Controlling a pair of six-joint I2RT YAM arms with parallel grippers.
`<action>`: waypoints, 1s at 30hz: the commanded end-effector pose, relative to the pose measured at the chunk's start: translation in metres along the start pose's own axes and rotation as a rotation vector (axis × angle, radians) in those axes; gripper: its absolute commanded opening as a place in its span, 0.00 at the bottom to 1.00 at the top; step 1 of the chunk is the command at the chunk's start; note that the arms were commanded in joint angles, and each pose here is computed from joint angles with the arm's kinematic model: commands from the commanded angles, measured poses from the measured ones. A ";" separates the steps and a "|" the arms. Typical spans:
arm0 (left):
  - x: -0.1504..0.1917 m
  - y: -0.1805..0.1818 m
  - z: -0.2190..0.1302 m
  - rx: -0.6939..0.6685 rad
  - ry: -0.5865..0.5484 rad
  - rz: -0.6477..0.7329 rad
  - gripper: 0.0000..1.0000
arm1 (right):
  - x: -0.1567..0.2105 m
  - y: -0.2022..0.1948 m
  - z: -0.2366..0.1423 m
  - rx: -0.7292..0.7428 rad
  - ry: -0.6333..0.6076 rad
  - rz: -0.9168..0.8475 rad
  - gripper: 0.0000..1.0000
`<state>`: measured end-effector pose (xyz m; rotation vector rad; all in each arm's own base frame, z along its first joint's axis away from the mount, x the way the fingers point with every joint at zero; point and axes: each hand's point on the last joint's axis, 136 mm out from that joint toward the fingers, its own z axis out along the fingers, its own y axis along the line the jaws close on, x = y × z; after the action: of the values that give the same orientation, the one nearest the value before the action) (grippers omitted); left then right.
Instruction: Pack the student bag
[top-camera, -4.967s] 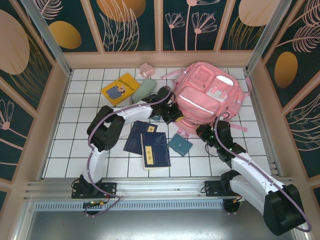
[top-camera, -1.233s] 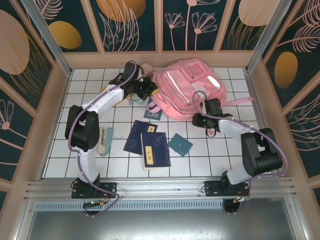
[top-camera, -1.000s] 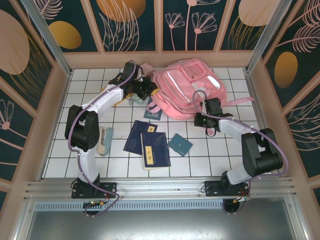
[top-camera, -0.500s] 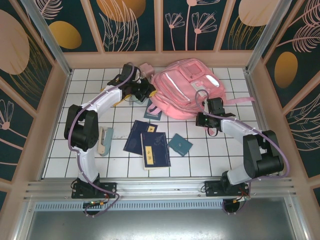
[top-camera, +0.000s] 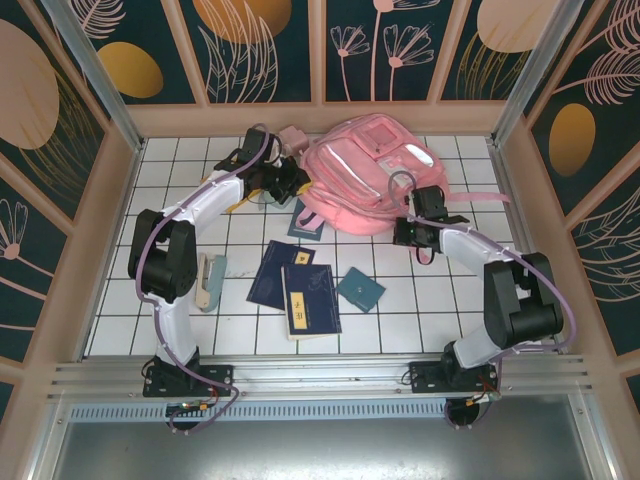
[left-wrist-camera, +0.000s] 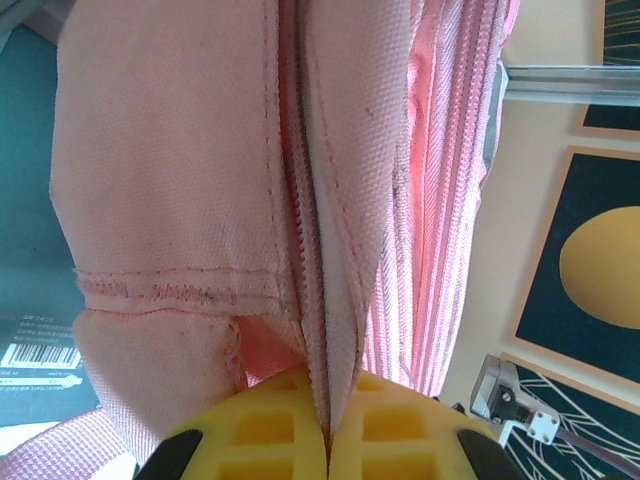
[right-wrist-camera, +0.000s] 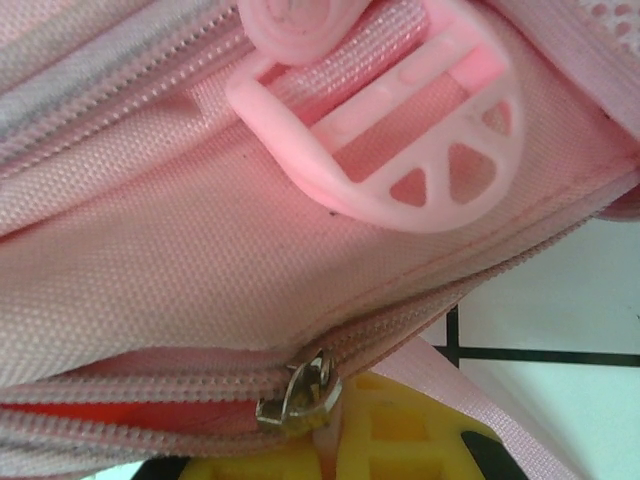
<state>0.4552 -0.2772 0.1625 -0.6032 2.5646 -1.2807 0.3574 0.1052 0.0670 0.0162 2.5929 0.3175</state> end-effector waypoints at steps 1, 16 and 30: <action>-0.042 -0.035 -0.044 0.067 -0.174 0.075 0.00 | -0.004 -0.018 -0.005 0.079 0.023 0.031 0.08; -0.038 -0.032 -0.041 0.084 -0.158 0.059 0.00 | -0.026 0.010 -0.048 -0.389 -0.202 0.335 0.12; -0.035 -0.033 -0.040 0.097 -0.142 0.052 0.00 | -0.017 0.005 -0.040 -0.435 -0.187 0.440 0.33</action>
<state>0.4684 -0.2551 0.1680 -0.6471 2.5140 -1.2488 0.3508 0.0962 0.1045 0.4357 2.3025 0.9263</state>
